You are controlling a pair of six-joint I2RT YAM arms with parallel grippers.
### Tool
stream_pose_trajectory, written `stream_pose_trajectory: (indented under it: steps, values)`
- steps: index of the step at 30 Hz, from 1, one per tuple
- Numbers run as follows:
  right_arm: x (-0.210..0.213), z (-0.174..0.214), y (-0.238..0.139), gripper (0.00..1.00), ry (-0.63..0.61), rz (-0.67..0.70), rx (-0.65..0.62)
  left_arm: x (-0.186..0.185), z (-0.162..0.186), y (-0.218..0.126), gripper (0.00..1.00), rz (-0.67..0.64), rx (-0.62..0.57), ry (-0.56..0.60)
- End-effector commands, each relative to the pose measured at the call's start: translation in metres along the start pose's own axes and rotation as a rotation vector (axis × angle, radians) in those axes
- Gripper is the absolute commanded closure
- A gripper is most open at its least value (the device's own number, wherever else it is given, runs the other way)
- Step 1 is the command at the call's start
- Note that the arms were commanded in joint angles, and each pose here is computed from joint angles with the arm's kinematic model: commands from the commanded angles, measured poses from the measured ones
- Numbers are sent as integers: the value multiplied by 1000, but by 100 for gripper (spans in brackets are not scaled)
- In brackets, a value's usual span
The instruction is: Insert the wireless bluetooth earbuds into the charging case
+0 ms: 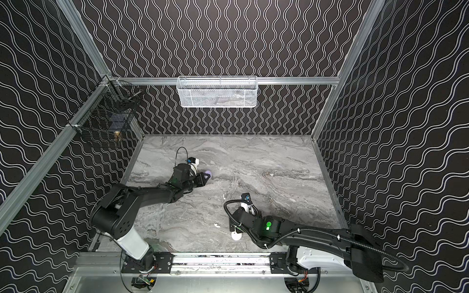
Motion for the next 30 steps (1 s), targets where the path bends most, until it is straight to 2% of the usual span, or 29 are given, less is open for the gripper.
stream_pose_trajectory:
  steps: [1,8,16,22,27,30]
  values:
    - [6,7,6,1,-28,-27,83,0,-3,10,100,22,-22,-16]
    - [6,26,25,6,-77,55,193,10,8,26,99,-15,21,-25]
    - [8,47,32,10,-133,94,261,17,13,33,85,-35,42,-28]
    - [8,54,30,10,-149,132,268,20,11,30,57,-56,42,-14]
    - [7,56,29,10,-157,150,269,17,3,20,28,-83,26,13]
    - [9,60,31,11,-169,155,283,15,-2,11,18,-99,26,34]
Point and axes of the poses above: each gripper's point midway between its finger pads, its own y axis out along the fingers, its own x axis along the line the jaws close on, z = x × y, the point moved 9 cm from there along -y, back along the fingers, and after that the axes turned 13 degrees about y, right-handed, at the moved point
